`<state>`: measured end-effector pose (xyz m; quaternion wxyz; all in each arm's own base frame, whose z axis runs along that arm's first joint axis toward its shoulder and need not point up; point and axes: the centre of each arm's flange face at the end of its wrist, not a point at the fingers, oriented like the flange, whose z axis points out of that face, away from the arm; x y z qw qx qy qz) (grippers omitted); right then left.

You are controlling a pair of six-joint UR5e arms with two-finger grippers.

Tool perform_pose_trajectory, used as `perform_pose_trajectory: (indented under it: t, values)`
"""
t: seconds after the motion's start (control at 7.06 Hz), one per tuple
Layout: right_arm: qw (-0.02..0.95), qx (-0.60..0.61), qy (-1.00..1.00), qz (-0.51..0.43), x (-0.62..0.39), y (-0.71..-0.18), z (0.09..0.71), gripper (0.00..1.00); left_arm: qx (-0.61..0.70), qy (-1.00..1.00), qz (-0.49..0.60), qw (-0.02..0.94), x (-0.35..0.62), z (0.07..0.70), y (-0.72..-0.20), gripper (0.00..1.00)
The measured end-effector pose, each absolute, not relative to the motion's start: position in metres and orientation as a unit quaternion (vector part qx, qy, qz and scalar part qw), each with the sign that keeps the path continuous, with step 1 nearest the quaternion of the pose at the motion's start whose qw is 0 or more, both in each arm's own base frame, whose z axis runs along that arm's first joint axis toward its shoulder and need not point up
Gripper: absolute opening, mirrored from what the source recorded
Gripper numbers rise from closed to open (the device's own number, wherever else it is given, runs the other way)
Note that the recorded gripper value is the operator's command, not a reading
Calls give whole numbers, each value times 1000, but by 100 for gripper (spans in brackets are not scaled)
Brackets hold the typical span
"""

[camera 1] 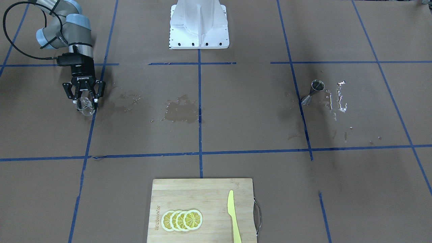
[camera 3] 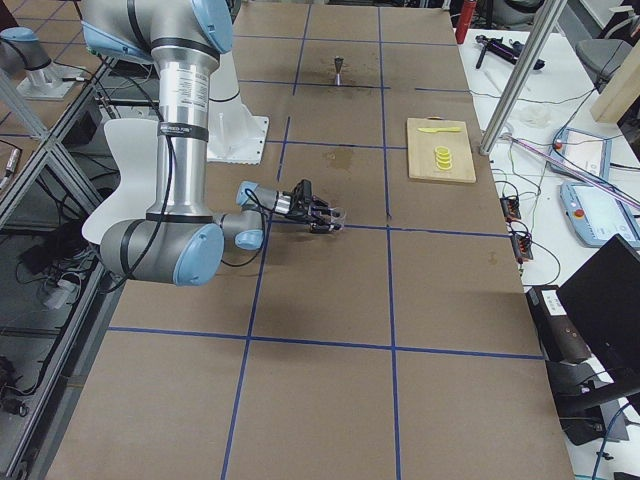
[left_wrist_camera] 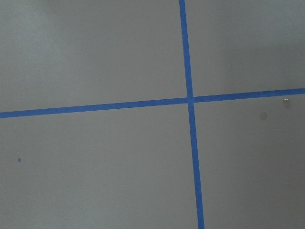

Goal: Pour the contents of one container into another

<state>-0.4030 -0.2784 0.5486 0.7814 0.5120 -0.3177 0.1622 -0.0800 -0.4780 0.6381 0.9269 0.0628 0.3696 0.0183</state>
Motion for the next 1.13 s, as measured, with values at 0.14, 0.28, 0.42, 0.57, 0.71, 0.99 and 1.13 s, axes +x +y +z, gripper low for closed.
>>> perform_pose_trajectory:
  t: [0.14,0.28,0.42,0.57,0.71,0.99,1.13]
  values:
    - [781,511,-319,164,-404,-277,550,34,63,370,19,927,-80,637,-479,100]
    - [781,510,-320,165,-404,-277,550,48,64,370,19,927,-80,637,-480,100]
    - [781,510,-321,166,-405,-276,550,99,64,370,19,927,-80,636,-480,100]
    - [780,510,-322,166,-405,-276,550,100,64,370,19,927,-80,636,-480,100]
    - [780,509,-323,167,-406,-276,550,100,65,369,20,927,-80,635,-481,100]
    - [779,508,-326,170,-406,-276,548,100,67,369,20,927,-80,633,-485,100]
    - [778,508,-328,172,-406,-276,546,100,68,369,20,927,-80,632,-487,100]
